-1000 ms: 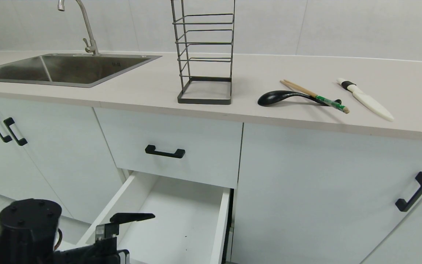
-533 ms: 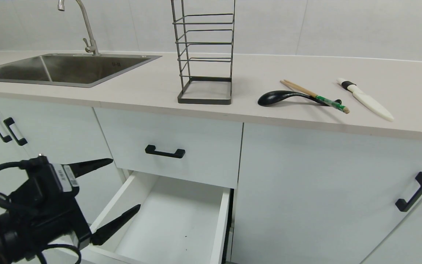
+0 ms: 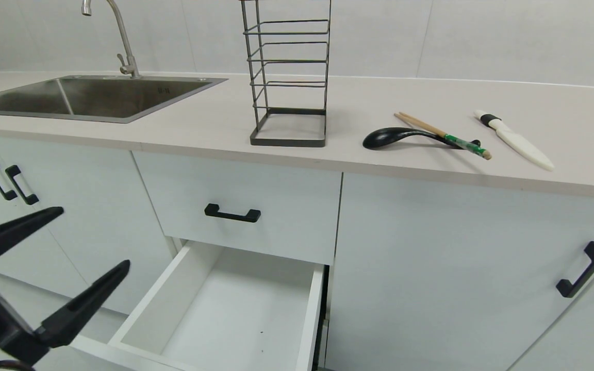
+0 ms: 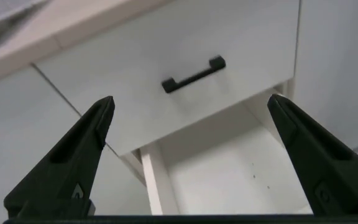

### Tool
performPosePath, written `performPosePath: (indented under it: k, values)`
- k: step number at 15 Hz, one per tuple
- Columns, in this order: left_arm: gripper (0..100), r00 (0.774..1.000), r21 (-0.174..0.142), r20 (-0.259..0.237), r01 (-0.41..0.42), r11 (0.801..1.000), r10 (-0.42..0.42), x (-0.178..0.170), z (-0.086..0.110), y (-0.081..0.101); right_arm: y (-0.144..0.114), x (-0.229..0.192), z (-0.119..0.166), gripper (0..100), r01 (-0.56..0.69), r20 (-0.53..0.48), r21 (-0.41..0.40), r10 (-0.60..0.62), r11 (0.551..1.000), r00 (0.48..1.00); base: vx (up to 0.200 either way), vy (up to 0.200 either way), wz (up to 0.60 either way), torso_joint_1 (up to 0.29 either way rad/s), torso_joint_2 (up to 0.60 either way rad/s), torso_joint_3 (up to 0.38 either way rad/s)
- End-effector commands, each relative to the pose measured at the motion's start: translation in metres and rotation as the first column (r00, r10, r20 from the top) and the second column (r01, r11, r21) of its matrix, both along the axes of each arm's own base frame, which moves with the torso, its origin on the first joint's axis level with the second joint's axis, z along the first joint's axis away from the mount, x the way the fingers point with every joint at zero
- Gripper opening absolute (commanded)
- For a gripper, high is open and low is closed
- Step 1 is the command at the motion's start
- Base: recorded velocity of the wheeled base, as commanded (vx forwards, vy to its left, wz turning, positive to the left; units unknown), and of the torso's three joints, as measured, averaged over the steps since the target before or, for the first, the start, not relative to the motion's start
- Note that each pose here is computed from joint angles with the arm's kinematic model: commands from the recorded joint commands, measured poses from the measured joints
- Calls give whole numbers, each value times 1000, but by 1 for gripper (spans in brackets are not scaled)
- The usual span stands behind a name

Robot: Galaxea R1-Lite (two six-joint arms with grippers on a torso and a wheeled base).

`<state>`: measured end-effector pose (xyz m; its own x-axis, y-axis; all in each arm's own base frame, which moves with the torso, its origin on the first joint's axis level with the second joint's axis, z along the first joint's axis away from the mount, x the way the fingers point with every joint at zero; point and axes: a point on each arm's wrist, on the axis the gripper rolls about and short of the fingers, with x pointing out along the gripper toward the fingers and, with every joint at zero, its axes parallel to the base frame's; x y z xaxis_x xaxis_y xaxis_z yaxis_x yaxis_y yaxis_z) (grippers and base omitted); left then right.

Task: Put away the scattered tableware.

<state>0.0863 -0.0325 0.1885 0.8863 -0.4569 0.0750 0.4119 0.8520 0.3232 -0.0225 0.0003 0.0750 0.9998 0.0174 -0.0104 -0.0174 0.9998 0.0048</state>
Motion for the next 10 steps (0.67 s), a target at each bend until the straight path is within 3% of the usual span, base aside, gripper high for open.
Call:
performPosePath:
  k: [1, 3, 6, 8, 9, 10]
  values:
    - [100, 968, -142, 189, -137, 980, 163, -47, 13, 20, 0, 0, 0, 0, -1, -2, 0, 1, 1000, 1000, 0, 0, 0, 0, 0, 0]
    - [100, 944, -183, 212, -215, 959, 252, -66, 14, 28, 0, 0, 0, 0, -1, -2, 0, 1, 1000, 1000, 0, 0, 0, 0, 0, 0]
    - [100, 896, -195, 226, -343, 919, 382, -83, 13, 34, 0, 0, 0, 0, -1, -2, 0, 1, 1000, 1000, 0, 0, 0, 0, 0, 0]
    - [100, 895, -171, 189, -376, 911, 405, -86, 7, 34, 0, 0, 0, 0, -1, -2, 0, 1, 1000, 1000, 0, 0, 0, 0, 0, 0]
    - [100, 905, -195, 145, -371, 908, 400, -90, 2, 34, 0, 0, 0, 0, -1, -2, 0, 1, 1000, 1000, 0, 0, 0, 0, 0, 0]
    - [100, 908, -216, 132, -366, 905, 398, -92, 0, 34, 0, 0, 0, 0, -1, 0, 0, 1, 1000, 1000, 0, 0, 0, 0, 0, 0]
